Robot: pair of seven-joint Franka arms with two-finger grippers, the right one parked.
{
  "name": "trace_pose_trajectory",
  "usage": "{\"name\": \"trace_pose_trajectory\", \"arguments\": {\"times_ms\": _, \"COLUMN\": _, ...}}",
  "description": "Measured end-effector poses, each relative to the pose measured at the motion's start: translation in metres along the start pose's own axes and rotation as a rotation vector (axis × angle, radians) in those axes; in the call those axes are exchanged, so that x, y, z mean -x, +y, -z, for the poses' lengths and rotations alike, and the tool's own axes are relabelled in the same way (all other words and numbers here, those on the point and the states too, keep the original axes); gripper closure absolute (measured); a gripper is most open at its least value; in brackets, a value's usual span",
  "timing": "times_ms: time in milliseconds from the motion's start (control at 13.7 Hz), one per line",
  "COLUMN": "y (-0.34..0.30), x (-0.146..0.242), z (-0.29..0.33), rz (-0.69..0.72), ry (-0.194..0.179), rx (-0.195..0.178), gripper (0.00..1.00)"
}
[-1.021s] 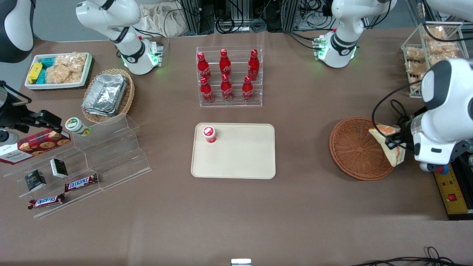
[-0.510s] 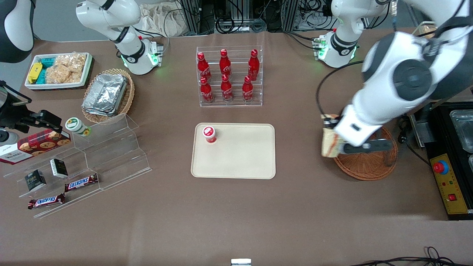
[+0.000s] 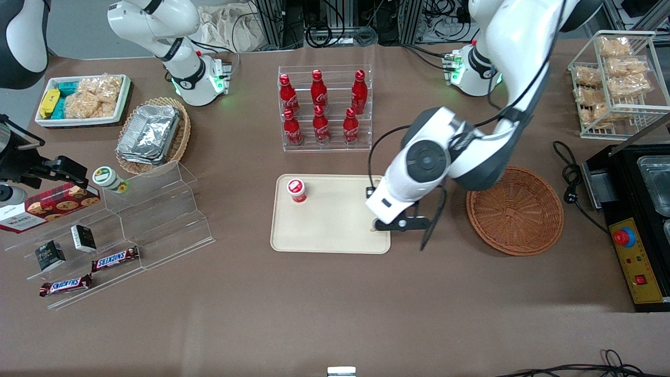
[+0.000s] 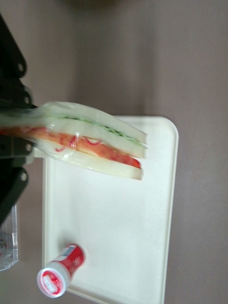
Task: Place sandwich from basket to tray
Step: 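Lift the sandwich and carry it with the left gripper over the cream tray, then lower the sandwich onto the tray and open the left gripper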
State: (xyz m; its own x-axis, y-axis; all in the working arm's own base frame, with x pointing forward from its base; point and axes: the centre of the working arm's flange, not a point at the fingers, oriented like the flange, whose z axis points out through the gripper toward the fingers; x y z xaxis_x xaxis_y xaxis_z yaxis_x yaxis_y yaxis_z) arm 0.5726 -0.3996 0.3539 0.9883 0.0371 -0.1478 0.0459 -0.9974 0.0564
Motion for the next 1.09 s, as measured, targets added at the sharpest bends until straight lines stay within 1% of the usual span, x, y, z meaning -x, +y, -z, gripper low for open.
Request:
{"name": "trace_pose_trajectory", "arguments": {"times_ms": 73, "y": 0.006, "x": -0.001, "z": -0.022, "rz": 0.010, "ry": 0.006, "rx": -0.024, "gripper": 0.81}}
{"name": "trace_pose_trajectory", "arguments": {"times_ms": 146, "y": 0.010, "x": -0.003, "z": -0.043, "rz": 0.027, "ry": 0.012, "rx": -0.041, "gripper": 0.81}}
{"name": "trace_pose_trajectory", "arguments": {"times_ms": 292, "y": 0.014, "x": -0.007, "z": -0.074, "rz": 0.052, "ry": 0.013, "rx": -0.058, "gripper": 0.81}}
{"name": "trace_pose_trajectory", "arguments": {"times_ms": 438, "y": 0.012, "x": -0.010, "z": -0.091, "rz": 0.057, "ry": 0.007, "rx": -0.068, "gripper": 0.82}}
{"name": "trace_pose_trajectory", "arguments": {"times_ms": 510, "y": 0.013, "x": -0.010, "z": -0.096, "rz": 0.055, "ry": 0.006, "rx": -0.068, "gripper": 0.84}}
{"name": "trace_pose_trajectory", "arguments": {"times_ms": 583, "y": 0.016, "x": -0.010, "z": -0.101, "rz": 0.051, "ry": 0.010, "rx": -0.062, "gripper": 0.84}}
{"name": "trace_pose_trajectory", "arguments": {"times_ms": 729, "y": 0.025, "x": -0.007, "z": -0.111, "rz": 0.057, "ry": 0.030, "rx": -0.052, "gripper": 0.70}}
{"name": "trace_pose_trajectory", "arguments": {"times_ms": 802, "y": 0.027, "x": -0.007, "z": -0.115, "rz": 0.055, "ry": 0.041, "rx": -0.055, "gripper": 0.70}}
{"name": "trace_pose_trajectory", "arguments": {"times_ms": 948, "y": 0.027, "x": -0.008, "z": -0.118, "rz": 0.051, "ry": 0.057, "rx": -0.067, "gripper": 0.54}}
{"name": "trace_pose_trajectory", "arguments": {"times_ms": 1094, "y": 0.026, "x": -0.013, "z": -0.108, "rz": 0.057, "ry": 0.077, "rx": -0.059, "gripper": 0.33}}
